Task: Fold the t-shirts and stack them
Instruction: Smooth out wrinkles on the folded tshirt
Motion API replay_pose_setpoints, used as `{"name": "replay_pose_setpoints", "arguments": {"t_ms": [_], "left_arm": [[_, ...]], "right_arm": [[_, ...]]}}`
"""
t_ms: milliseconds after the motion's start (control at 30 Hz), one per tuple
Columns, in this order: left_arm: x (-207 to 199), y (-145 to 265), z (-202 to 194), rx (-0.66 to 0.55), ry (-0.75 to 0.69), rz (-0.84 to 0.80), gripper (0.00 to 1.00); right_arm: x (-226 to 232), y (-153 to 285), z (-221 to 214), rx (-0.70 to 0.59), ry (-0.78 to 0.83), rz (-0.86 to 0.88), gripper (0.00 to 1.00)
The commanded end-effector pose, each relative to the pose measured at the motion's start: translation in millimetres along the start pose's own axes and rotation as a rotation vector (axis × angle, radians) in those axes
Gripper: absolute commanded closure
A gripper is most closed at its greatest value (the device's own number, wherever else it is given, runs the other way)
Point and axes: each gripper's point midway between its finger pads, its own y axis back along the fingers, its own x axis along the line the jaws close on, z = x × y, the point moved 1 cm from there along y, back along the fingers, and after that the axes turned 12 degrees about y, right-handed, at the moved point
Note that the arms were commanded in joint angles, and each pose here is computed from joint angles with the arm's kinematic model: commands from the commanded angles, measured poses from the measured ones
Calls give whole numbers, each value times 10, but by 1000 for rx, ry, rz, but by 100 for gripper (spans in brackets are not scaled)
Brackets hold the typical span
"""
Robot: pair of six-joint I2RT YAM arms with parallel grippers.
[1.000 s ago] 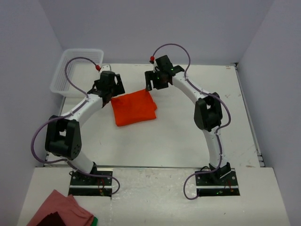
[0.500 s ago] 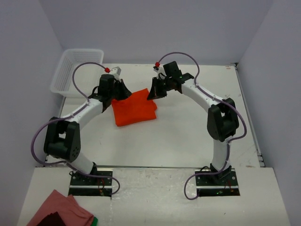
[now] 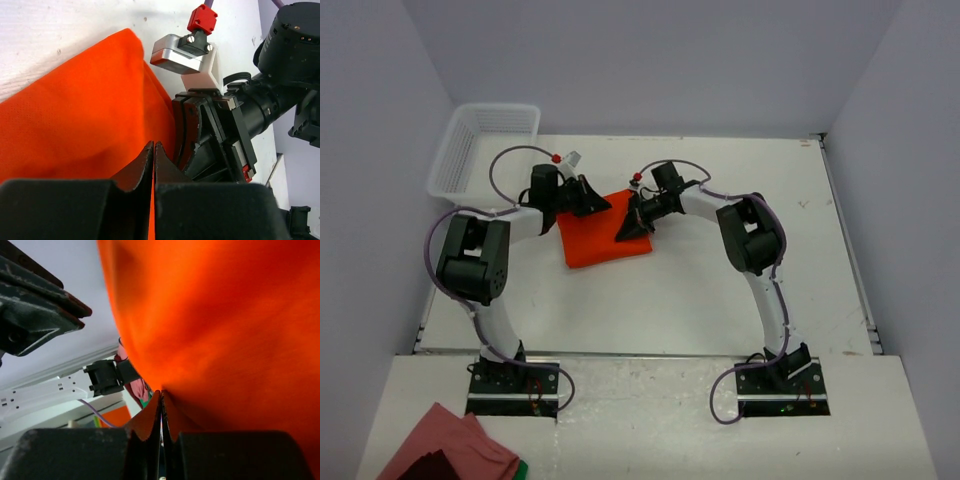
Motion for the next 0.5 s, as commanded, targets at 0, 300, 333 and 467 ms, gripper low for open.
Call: {"name": "replay_pose_setpoints", "arguments": {"t_ms": [0,300,333,467], "left_arm": [[4,-82,35,22,20,-89,100],[538,-103,140,0,98,-19,100],[585,-116,165,6,98,-8,100],[695,-164,276,22,78,3,100]], "right_arm": [[139,36,109,-1,-28,62,100],[-347,84,7,-38,-244,-52,100],[-388,76,-53,-35,-261,-56,100],[-471,117,-198,-58,-307,-136,100]]}}
